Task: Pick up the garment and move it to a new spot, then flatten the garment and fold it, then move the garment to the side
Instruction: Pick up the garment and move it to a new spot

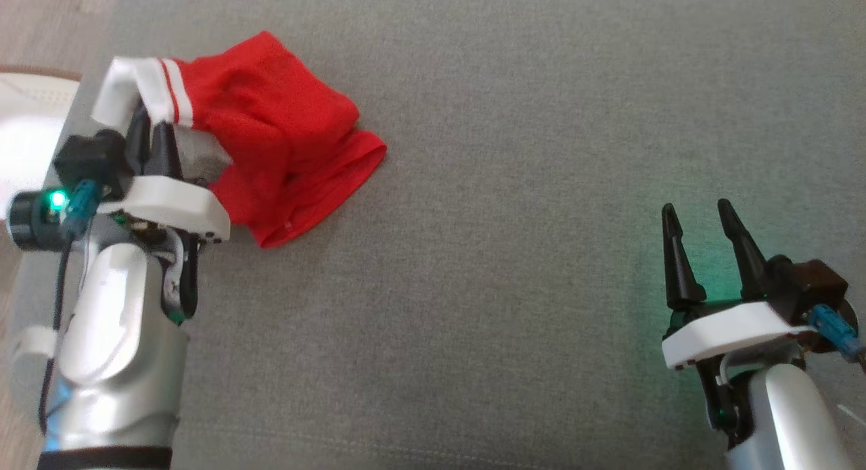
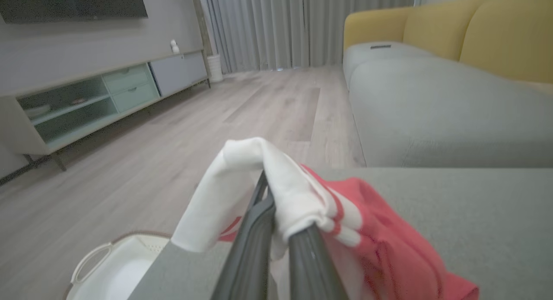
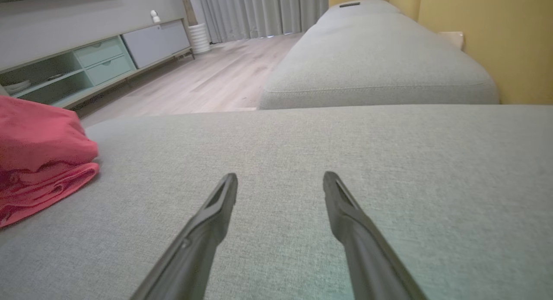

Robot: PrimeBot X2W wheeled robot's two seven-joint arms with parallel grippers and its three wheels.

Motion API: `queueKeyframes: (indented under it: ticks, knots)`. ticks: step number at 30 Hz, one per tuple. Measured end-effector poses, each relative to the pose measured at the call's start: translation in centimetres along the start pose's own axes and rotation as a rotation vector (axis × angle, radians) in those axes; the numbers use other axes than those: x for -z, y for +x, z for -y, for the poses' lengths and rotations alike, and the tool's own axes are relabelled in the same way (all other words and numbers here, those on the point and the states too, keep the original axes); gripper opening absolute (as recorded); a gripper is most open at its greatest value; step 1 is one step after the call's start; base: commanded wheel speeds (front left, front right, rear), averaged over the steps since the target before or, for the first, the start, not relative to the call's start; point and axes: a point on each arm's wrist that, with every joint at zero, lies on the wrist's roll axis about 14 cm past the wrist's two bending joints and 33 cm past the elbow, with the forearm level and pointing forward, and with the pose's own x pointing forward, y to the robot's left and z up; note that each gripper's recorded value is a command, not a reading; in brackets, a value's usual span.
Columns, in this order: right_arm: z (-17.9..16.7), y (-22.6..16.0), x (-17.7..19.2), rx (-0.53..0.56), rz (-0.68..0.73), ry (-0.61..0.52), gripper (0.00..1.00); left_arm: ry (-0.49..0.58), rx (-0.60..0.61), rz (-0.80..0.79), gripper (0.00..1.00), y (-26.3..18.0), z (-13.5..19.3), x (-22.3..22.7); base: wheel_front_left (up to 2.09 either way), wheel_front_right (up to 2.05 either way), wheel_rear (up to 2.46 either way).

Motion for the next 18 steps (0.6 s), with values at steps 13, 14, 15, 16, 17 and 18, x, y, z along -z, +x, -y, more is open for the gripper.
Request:
queueKeyframes:
  ticks: [13, 14, 15, 16, 17, 18]
  knots:
    - [1.2, -3.0, -2.2, 0.057, 0.093, 0.047, 1.0, -0.034, 0.158, 0.57, 0.0, -3.1, 4.6, -18.3, 0.0, 0.0, 0.0]
    - [1.4, -3.3, -2.3, 0.065, 0.099, 0.053, 1.0, -0.035, 0.182, 0.588, 0.0, -3.3, 5.3, -18.9, 0.0, 0.0, 0.0]
    - [1.6, -3.6, -2.3, 0.074, 0.101, 0.057, 1.0, -0.038, 0.198, 0.607, 0.0, -3.5, 5.9, -19.5, 0.0, 0.0, 0.0]
    - [1.9, -3.9, -2.4, 0.082, 0.107, 0.061, 1.0, -0.039, 0.212, 0.624, 0.0, -3.6, 6.4, -20.0, 0.0, 0.0, 0.0]
    - [2.1, -4.2, -2.4, 0.09, 0.11, 0.066, 1.0, -0.044, 0.231, 0.642, 0.0, -3.8, 7.0, -20.6, 0.0, 0.0, 0.0]
    - [2.4, -4.5, -2.4, 0.101, 0.116, 0.07, 1.0, -0.05, 0.25, 0.665, 0.0, -4.0, 7.6, -21.4, 0.0, 0.0, 0.0]
